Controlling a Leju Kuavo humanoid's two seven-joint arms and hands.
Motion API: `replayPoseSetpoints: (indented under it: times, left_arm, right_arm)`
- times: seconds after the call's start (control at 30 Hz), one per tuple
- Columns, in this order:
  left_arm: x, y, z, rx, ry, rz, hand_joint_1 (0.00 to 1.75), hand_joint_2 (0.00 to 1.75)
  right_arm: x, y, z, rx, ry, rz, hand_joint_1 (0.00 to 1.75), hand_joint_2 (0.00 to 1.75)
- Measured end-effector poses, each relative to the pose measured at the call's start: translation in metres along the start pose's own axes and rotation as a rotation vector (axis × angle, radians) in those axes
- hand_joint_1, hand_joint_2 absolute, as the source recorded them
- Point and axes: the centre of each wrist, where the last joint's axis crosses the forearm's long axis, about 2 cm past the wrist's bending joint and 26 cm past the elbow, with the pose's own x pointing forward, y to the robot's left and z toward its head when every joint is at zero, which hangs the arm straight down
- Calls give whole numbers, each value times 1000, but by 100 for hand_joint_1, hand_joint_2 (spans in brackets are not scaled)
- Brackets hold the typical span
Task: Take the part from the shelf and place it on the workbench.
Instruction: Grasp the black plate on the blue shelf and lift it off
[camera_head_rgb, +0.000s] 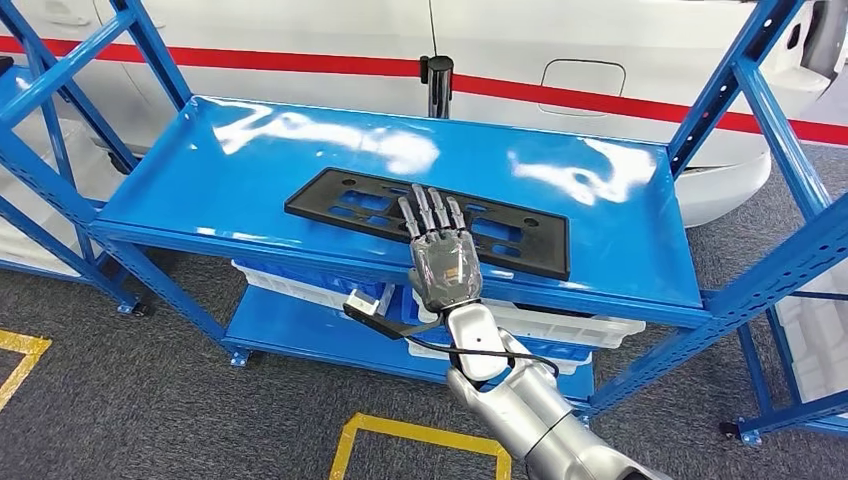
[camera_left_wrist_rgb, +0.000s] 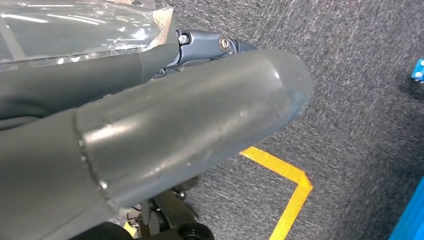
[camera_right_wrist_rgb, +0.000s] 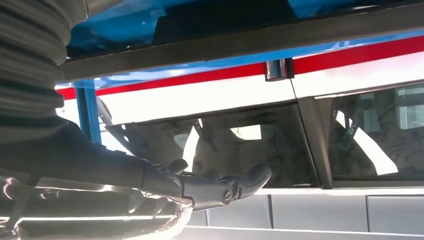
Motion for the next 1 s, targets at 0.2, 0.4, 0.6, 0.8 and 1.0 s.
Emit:
replayPoseSetpoints:
  times: [0.2, 0.4, 0.6, 0.8, 1.0]
  left_arm:
    - [1, 1, -1, 1, -4, -1, 0, 0]
    - [1, 0, -1, 1, -6, 1, 0, 0]
    - [0, 0, 0, 26, 4, -8, 0, 0]
    - [0, 1, 0, 57, 2, -19, 0, 0]
    - [-1, 1, 1, 73, 2, -14, 0, 0]
  right_arm:
    - [-2, -1, -3, -3, 20, 7, 0, 175]
    - [-4, -2, -8, 3, 30, 21, 0, 175]
    - [-8, 3, -6, 62, 60, 57, 0, 175]
    - [-10, 5, -9, 91, 77, 84, 0, 175]
    - [-11, 7, -16, 140, 74, 124, 0, 175]
